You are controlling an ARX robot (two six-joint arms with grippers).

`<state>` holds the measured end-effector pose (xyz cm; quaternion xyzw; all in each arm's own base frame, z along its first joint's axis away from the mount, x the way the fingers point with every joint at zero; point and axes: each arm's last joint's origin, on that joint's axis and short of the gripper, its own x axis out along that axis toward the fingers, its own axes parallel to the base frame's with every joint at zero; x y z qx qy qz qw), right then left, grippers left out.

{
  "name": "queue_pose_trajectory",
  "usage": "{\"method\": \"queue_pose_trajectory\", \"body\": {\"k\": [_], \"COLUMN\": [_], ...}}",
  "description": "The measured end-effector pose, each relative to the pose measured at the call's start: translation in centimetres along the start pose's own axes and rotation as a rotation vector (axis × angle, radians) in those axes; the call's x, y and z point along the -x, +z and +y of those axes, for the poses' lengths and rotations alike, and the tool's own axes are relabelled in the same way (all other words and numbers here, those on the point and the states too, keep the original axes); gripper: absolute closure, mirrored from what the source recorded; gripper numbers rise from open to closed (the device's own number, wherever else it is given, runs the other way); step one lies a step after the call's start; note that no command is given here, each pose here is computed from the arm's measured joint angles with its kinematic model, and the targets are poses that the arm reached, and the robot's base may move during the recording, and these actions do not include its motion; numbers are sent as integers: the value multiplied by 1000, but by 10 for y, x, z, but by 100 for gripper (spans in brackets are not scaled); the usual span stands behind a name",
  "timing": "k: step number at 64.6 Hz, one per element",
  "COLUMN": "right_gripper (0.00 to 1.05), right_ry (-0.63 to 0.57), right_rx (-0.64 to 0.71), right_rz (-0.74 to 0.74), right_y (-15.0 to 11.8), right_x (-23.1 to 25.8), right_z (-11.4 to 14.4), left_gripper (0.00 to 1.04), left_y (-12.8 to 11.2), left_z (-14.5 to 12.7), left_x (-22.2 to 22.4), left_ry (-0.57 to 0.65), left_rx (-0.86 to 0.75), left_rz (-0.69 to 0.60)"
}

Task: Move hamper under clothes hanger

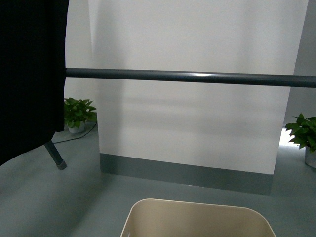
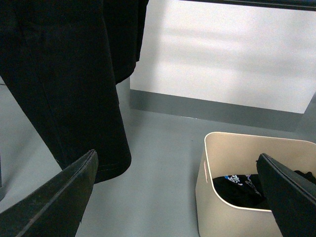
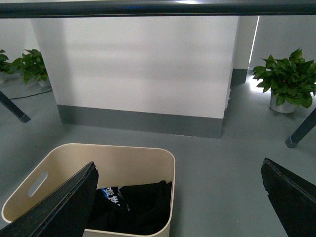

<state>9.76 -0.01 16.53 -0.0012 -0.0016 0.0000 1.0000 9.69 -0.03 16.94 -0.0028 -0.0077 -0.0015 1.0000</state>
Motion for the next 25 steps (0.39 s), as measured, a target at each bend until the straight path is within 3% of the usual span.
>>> {"method": "queue_pose_trajectory", "body": {"k": [25], "right_gripper": [8], "right_ry": [0], "right_rx": [0], "right_rz": [0], "right_y": [0], "right_x": [0], "right_z": [0], "left_gripper": [7], "left_y": [0], "left_z": [0], "left_x": [0], "left_ry": [0], "left_rx": [0], "left_rz": [0]}}
